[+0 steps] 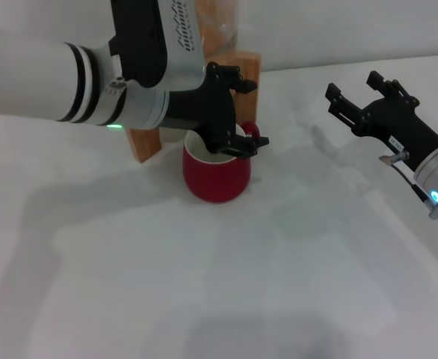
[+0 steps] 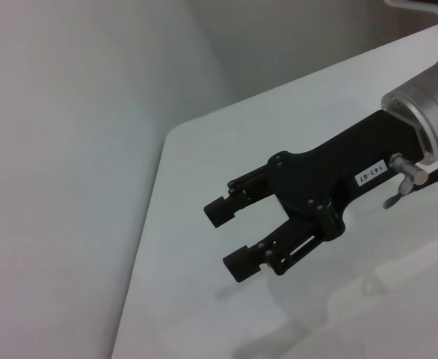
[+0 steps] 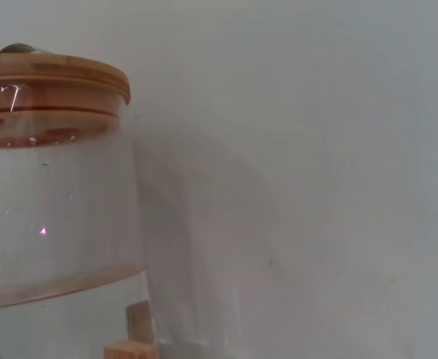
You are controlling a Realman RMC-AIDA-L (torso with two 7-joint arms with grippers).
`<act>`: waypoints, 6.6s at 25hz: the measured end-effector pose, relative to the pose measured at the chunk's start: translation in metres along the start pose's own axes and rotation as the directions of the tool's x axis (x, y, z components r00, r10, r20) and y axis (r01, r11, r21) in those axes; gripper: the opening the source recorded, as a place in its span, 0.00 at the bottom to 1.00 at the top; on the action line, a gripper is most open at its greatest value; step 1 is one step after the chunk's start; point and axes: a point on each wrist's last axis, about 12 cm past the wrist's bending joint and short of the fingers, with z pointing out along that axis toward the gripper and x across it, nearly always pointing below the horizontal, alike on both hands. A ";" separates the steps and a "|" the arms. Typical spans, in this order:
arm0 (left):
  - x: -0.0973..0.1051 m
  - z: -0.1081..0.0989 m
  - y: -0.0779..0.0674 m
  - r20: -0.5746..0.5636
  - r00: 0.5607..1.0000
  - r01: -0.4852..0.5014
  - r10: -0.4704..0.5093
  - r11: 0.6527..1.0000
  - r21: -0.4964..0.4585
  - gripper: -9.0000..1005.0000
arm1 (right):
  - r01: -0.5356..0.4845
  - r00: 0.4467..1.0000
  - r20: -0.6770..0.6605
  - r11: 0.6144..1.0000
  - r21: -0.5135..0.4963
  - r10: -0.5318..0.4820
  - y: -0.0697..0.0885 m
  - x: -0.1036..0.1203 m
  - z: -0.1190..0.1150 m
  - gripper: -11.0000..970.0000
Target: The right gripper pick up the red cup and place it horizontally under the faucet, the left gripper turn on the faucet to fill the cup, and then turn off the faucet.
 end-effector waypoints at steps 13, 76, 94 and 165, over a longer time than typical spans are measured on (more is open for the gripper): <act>0.007 0.001 0.000 -0.013 1.000 0.009 -0.009 1.000 -0.001 0.84 | 0.002 1.000 0.000 1.000 0.002 -0.002 0.000 0.000 -0.001 0.87; 0.005 0.008 0.014 -0.037 0.999 -0.026 0.023 0.997 -0.073 0.84 | 0.000 1.000 0.004 1.000 -0.001 0.000 0.000 0.000 -0.001 0.87; 0.008 0.006 0.016 -0.046 0.999 -0.028 0.023 0.995 -0.094 0.84 | 0.000 1.000 0.003 1.000 -0.002 0.000 0.000 0.000 -0.001 0.87; 0.099 -0.111 -0.135 0.424 0.848 0.513 -0.319 0.696 -0.502 0.84 | 0.003 0.998 -0.060 1.000 0.002 -0.003 -0.001 0.015 -0.019 0.87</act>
